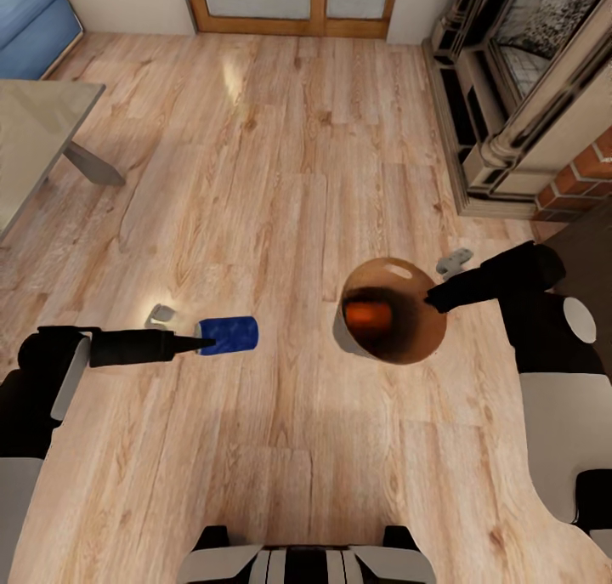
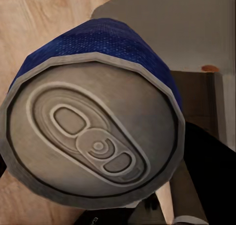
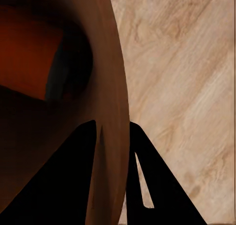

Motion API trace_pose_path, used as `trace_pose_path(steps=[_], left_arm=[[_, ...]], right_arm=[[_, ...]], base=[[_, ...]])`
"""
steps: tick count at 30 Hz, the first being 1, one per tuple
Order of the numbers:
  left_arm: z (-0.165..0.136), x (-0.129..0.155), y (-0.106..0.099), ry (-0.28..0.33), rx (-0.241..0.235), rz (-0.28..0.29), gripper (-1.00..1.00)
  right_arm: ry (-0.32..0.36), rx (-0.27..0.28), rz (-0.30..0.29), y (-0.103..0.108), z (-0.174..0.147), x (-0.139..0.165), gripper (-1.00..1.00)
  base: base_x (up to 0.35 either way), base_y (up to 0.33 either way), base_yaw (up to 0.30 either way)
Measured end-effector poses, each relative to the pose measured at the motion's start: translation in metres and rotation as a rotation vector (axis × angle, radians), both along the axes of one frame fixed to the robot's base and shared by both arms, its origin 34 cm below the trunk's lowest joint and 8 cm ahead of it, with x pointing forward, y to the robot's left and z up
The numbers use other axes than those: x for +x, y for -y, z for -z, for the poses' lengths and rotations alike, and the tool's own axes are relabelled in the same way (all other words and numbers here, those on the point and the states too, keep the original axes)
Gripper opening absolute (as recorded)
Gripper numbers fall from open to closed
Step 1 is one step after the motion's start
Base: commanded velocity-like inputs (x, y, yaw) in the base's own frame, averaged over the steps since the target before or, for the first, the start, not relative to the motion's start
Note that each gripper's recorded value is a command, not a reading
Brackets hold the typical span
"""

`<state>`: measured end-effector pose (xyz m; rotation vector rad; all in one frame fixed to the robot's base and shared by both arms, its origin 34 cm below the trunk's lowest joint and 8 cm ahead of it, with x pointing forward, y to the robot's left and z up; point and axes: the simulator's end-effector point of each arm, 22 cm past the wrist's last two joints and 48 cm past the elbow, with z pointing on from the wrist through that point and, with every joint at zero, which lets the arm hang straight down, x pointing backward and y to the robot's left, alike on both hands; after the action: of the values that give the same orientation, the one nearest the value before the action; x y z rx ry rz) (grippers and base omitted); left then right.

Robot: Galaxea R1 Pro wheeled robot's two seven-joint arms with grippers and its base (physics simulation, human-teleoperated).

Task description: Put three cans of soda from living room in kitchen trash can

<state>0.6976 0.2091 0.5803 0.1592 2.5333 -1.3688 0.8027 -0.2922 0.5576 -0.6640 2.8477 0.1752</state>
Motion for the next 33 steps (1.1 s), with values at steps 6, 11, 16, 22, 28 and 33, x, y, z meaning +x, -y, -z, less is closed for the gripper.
trace_pose_path(steps=[6,11,16,22,28,33], left_arm=[[-0.030,0.003,0.002,0.015,-0.065,0.024,-1.00],[-0.049,0.010,0.004,0.033,-0.091,0.034,-1.00],[-0.065,0.011,0.001,0.038,-0.105,0.046,-1.00],[-0.090,0.013,0.002,0.052,-0.151,0.065,-1.00],[-0.119,0.020,0.008,0.088,-0.221,0.095,-1.00],[-0.132,0.018,0.011,0.098,-0.271,0.107,-1.00]], right_arm=[[-0.010,-0.111,-0.003,0.026,-0.005,-0.001,-1.00],[-0.040,-0.095,0.003,0.027,-0.007,-0.007,-1.00],[-0.074,-0.087,0.011,0.028,-0.005,-0.019,-1.00],[-0.150,-0.069,0.005,0.021,0.012,-0.051,-1.00],[-0.172,-0.075,-0.003,-0.002,0.028,-0.060,-1.00],[-0.183,-0.092,-0.013,-0.018,0.041,-0.065,-1.00]], base=[[0.000,0.000,0.000],[0.000,0.000,0.000],[0.000,0.000,0.000],[0.000,0.000,0.000],[0.000,0.000,0.000],[0.000,0.000,0.000]])
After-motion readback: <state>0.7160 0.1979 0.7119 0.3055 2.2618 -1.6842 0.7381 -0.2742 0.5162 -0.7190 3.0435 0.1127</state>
